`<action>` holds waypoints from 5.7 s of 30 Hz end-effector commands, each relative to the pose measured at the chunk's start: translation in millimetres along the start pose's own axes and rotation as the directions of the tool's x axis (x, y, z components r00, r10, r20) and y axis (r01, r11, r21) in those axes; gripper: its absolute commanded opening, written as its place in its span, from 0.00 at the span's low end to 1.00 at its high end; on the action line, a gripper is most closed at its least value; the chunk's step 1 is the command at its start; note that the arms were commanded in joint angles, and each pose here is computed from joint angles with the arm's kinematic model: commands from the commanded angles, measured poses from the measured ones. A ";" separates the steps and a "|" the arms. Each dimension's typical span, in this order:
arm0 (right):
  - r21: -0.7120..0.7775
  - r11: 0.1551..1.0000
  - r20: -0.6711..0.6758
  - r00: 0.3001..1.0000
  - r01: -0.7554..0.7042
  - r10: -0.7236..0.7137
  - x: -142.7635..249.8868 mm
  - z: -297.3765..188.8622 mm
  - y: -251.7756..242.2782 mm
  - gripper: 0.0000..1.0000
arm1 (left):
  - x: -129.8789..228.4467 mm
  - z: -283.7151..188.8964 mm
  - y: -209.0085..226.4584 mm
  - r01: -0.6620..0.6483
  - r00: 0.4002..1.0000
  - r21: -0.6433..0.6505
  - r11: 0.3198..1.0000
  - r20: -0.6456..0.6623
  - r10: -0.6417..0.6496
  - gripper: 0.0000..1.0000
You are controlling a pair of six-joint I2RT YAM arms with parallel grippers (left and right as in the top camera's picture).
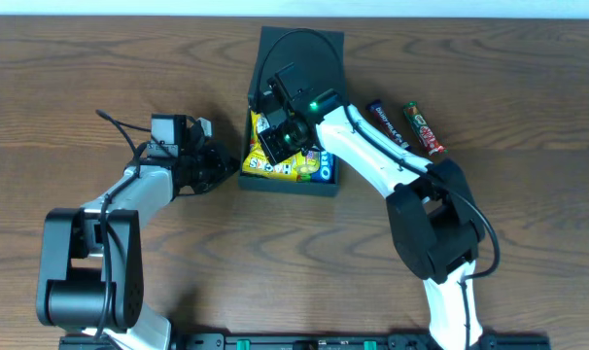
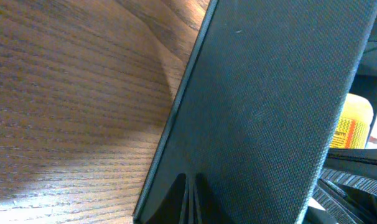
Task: Pack container
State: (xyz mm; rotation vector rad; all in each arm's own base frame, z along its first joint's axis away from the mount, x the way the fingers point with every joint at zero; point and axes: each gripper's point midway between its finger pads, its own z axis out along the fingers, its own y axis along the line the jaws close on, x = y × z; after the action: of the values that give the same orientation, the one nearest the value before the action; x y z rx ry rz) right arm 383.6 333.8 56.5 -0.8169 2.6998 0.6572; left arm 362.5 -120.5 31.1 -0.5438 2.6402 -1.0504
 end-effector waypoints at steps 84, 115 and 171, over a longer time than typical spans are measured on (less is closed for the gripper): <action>0.417 0.908 -0.211 0.968 -0.036 0.135 104.3 -75.1 -251.5 0.53 | -83.3 -116.1 -83.5 -0.200 0.936 0.155 0.967 0.323 0.142 0.95; 0.337 0.805 -0.026 0.850 -0.488 0.526 31.1 -164.0 -133.6 0.09 | -93.6 -169.5 -66.5 -0.307 0.866 -0.364 0.879 0.277 0.417 0.95; 0.255 0.783 -0.230 0.751 -0.568 0.619 121.1 -59.6 -103.0 0.01 | -67.4 -64.4 -30.5 -0.235 0.970 -0.194 0.952 0.013 0.242 0.06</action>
State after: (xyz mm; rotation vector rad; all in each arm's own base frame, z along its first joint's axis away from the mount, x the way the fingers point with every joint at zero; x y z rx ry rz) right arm 335.4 174.7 28.0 0.0370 3.2783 0.4251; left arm 408.7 -72.8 106.6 -0.2533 2.6977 -0.7074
